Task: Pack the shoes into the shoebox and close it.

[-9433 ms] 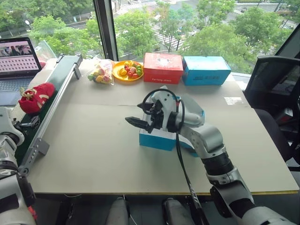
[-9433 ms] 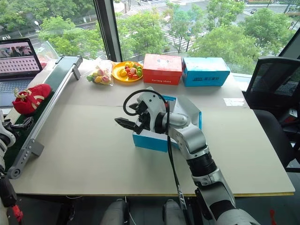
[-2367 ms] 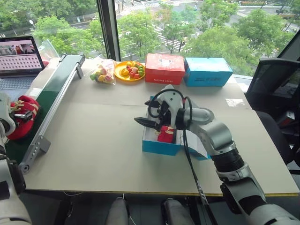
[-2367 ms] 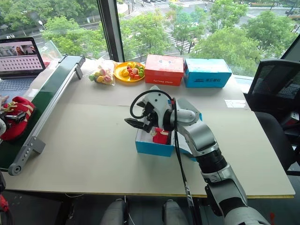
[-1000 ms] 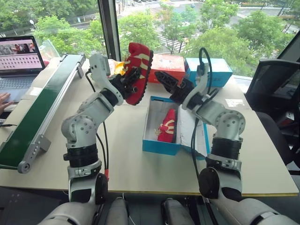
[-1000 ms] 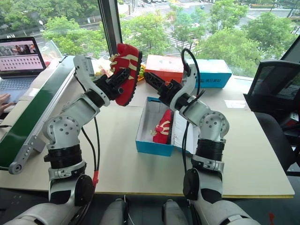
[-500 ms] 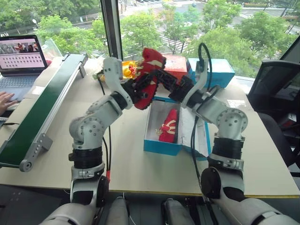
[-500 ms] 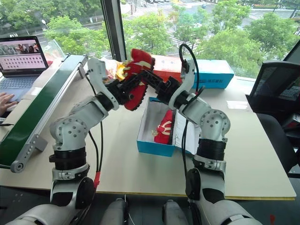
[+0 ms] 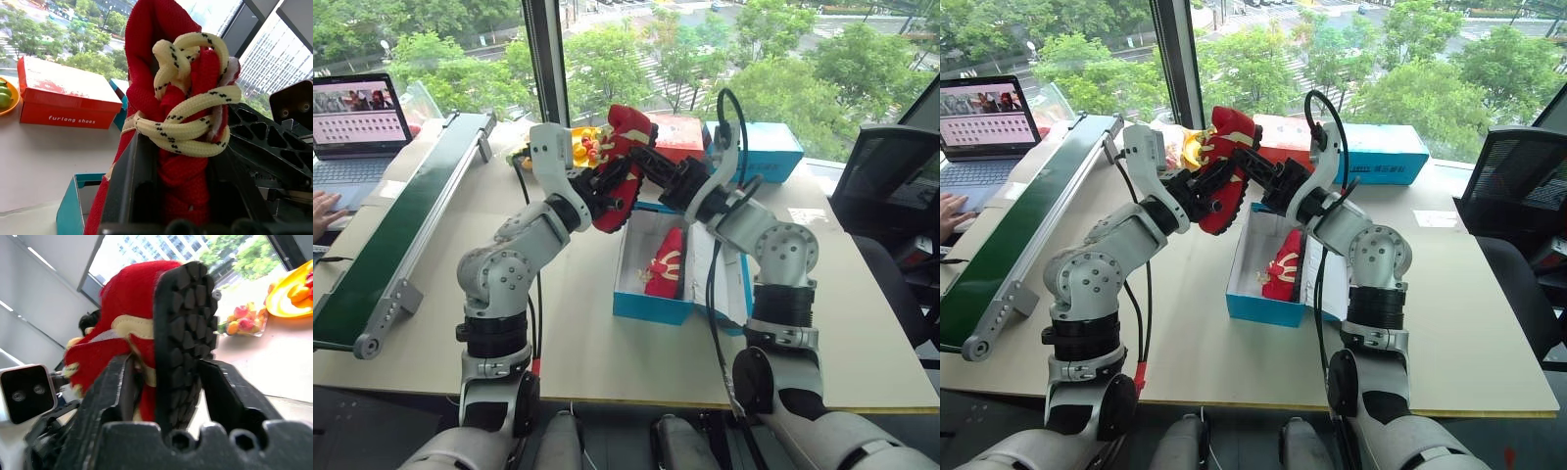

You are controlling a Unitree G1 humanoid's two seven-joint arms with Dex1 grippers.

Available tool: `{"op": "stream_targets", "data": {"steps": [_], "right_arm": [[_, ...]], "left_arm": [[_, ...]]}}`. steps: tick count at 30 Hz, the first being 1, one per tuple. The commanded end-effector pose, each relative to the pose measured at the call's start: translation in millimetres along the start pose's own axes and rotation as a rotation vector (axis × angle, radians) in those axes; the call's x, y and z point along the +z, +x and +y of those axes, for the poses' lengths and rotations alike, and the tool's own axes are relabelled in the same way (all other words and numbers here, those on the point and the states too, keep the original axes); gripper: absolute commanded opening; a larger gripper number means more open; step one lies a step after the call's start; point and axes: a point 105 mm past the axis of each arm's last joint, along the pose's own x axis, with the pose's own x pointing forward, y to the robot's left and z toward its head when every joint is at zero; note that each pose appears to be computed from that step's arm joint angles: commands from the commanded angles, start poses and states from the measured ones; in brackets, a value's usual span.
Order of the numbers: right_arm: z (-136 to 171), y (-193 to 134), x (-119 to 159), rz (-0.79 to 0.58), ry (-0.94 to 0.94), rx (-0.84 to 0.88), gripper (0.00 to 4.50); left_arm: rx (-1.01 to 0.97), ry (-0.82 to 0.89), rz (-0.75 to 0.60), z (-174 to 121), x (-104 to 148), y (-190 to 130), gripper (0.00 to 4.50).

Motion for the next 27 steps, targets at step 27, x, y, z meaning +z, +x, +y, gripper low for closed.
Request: {"op": "stream_targets", "data": {"steps": [27], "right_arm": [[-21.1, -10.6, -22.0, 0.246, -0.371, -0.292, 0.35]], "left_arm": [[0.113, 0.374, 0.28, 88.5, 14.0, -80.8, 4.5]]}}
